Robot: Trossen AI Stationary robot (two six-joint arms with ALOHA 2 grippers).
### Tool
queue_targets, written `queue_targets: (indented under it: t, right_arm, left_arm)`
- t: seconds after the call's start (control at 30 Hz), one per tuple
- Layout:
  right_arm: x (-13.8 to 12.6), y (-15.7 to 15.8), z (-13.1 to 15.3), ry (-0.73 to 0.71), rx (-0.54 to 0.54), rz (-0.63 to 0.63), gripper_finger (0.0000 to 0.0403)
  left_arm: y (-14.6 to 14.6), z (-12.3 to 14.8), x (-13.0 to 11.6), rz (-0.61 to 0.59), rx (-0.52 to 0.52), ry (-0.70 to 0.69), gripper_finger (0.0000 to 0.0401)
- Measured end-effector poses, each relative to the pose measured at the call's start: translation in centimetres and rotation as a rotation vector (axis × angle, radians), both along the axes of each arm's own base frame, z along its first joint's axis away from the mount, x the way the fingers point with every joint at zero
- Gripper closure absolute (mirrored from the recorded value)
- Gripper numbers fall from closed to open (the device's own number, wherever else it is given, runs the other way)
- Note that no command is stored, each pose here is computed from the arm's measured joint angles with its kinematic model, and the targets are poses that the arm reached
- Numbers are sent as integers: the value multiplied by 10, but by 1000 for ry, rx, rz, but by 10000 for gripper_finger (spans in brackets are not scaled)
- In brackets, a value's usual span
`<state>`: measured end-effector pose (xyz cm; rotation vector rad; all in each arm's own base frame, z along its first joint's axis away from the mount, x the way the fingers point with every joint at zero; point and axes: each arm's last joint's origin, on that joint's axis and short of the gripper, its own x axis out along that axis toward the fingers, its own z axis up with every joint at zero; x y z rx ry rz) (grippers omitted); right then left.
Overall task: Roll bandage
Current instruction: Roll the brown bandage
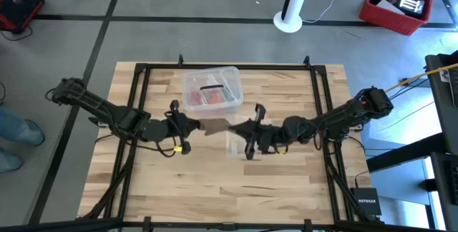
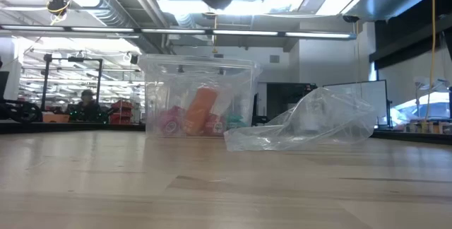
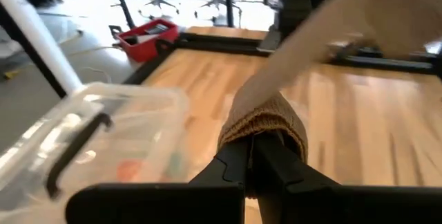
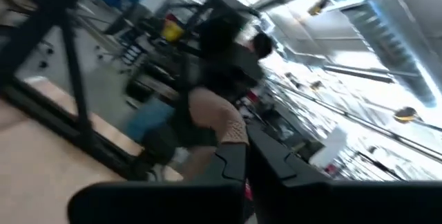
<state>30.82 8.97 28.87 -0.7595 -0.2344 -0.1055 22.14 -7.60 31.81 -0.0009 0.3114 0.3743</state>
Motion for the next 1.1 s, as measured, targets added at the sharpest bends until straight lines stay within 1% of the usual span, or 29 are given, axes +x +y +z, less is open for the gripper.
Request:
queue_targets:
  t: [0.1, 0.2, 0.33, 0.5, 0.67, 0.77, 0.87, 0.97, 1.1]
  right_arm:
    - [-4, 15, -2, 26, -4, 49, 389]
    - [-7, 26, -5, 59, 40, 97, 391]
    - [-8, 32, -10, 109, 108, 138, 399]
    - [-6, 35, -14, 139, 177, 221, 395]
    - [-1, 37, -21, 144, 178, 227, 399]
    - [3, 39, -16, 139, 179, 229, 398]
    - [6, 38, -10, 146, 178, 225, 397]
    - [10, 31, -16, 211, 182, 195, 398]
    - [12, 24, -26, 317, 214, 158, 399]
  left_arm:
    - [6, 3, -1, 29, 16, -13, 401]
    - [10, 8, -3, 49, 24, -42, 401]
    - [10, 16, -3, 49, 42, -95, 401]
    - [9, 22, -1, 46, 42, -150, 401]
    - [9, 28, 0, 42, 42, -196, 401]
    - [8, 26, 2, 37, 58, -185, 401]
    - [8, 23, 10, 47, 58, -195, 401]
    - [6, 22, 18, 44, 72, -216, 401]
    - [2, 23, 19, 15, 86, -225, 401]
